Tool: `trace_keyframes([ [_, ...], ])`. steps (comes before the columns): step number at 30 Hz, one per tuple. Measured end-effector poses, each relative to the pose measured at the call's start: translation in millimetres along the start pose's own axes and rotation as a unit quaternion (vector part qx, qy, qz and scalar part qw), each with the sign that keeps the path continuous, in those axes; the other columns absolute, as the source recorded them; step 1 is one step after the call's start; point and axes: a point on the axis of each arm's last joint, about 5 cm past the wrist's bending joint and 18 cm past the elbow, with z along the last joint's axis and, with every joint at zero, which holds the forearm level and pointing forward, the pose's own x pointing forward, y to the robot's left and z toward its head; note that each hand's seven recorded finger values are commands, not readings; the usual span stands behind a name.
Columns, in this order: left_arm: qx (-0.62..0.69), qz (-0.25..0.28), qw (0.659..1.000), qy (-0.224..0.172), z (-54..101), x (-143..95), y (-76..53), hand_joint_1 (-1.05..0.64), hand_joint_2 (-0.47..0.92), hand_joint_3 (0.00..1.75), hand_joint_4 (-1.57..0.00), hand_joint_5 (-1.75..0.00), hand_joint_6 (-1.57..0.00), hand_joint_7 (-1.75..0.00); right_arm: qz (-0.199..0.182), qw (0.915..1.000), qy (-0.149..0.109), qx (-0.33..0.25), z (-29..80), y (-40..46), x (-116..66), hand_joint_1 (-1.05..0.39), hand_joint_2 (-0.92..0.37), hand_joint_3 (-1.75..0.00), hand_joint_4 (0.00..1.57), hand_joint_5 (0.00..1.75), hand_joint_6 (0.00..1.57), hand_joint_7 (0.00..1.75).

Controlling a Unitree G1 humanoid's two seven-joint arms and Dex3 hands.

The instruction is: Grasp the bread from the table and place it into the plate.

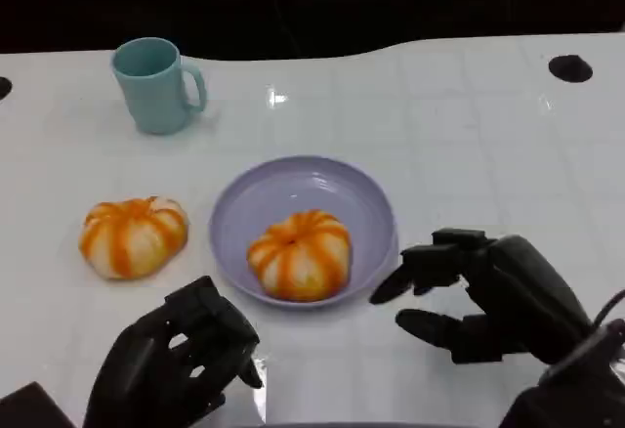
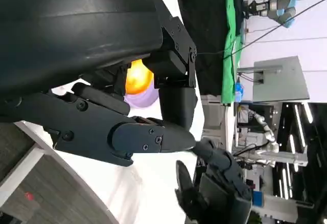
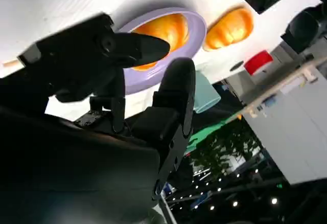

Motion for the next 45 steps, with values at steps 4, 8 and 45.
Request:
trace_keyframes([
  [4, 0.0, 0.0, 1.0, 0.0, 0.0, -0.1, 0.2, -0.56, 0.92, 0.31, -0.61, -1.75, -0.6, -1.41, -0.012, 0.9998, 0.014, 0.009, -1.8, -0.4, -9.9, -0.15, -0.3, -1.29, 0.73, 1.64, 0.75, 1.31],
  [8, -0.001, 0.0, 1.0, 0.001, 0.0, 0.0, 0.1, -0.57, 0.92, 0.31, -0.61, -1.75, -0.6, -1.41, -0.017, 0.9996, 0.019, 0.015, 0.6, -0.2, -17.2, -0.13, -0.3, -1.29, 0.72, 1.66, 0.73, 1.32],
  [45, 0.002, 0.007, 1.0, 0.004, -0.4, -2.6, 3.1, -0.58, 0.92, 0.29, -0.62, -1.75, -0.61, -1.41, -0.088, 0.9944, 0.056, 0.018, -7.1, 8.4, -54.0, -0.14, -0.27, -1.26, 0.77, 1.73, 0.75, 1.37],
])
